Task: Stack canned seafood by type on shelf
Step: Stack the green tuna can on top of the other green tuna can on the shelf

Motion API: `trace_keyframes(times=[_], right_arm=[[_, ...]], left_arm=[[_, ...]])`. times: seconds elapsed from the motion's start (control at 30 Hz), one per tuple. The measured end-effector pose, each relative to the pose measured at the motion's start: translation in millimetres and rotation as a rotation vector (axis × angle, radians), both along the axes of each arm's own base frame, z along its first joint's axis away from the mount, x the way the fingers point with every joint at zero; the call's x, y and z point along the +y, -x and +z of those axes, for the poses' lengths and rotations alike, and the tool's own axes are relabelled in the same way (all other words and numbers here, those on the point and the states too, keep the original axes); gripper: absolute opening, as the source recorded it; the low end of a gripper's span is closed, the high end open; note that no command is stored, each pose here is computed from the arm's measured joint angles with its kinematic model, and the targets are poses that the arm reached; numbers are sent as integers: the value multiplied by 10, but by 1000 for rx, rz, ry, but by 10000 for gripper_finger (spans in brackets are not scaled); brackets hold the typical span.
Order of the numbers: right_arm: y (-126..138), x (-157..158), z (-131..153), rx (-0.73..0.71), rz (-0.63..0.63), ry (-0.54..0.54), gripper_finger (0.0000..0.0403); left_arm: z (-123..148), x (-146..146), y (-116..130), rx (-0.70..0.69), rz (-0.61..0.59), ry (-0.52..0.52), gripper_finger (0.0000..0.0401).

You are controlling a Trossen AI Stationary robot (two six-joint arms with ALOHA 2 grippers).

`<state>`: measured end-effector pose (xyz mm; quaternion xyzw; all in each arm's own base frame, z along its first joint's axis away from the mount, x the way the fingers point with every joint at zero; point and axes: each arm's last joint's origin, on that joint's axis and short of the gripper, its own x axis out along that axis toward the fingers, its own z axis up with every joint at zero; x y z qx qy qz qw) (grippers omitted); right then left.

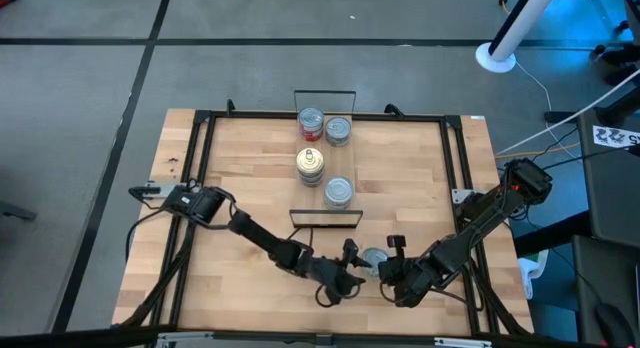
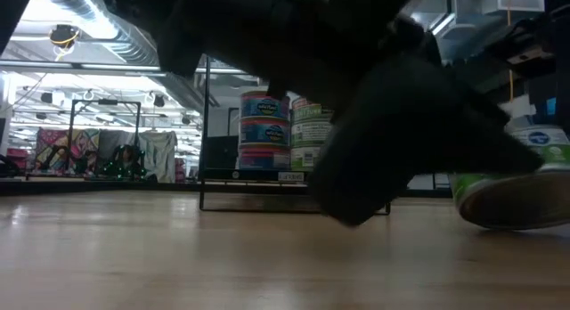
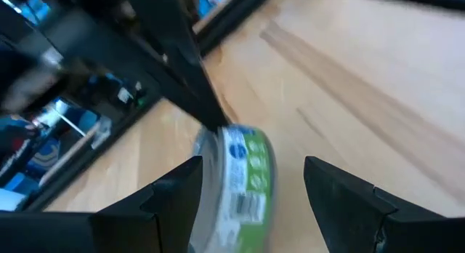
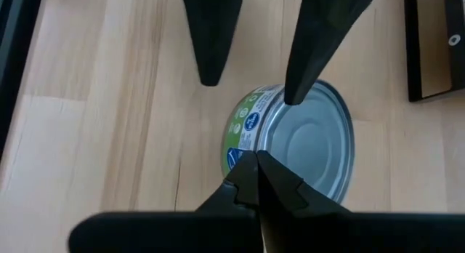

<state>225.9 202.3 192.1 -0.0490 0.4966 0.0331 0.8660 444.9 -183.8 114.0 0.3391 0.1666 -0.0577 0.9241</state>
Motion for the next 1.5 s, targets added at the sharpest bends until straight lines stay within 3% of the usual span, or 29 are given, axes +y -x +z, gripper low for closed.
trace_keyframes(times=[0.83,0.97,1.2,1.37,1.5], right_arm=[[-156,-61,36,-57,-40,-71,0],[-164,-49,43,-62,-35,-90,0],[-164,-41,44,-52,-28,-111,2],[-167,-36,47,-52,-24,-120,21],[-166,-31,47,-43,-16,-132,62]], left_arm=[[-31,113,-32,32,22,-14,236],[-37,124,-34,38,23,-15,212],[-38,33,2,37,3,-21,135],[-33,-39,34,29,13,-31,135],[-26,-90,56,23,13,-34,135]])
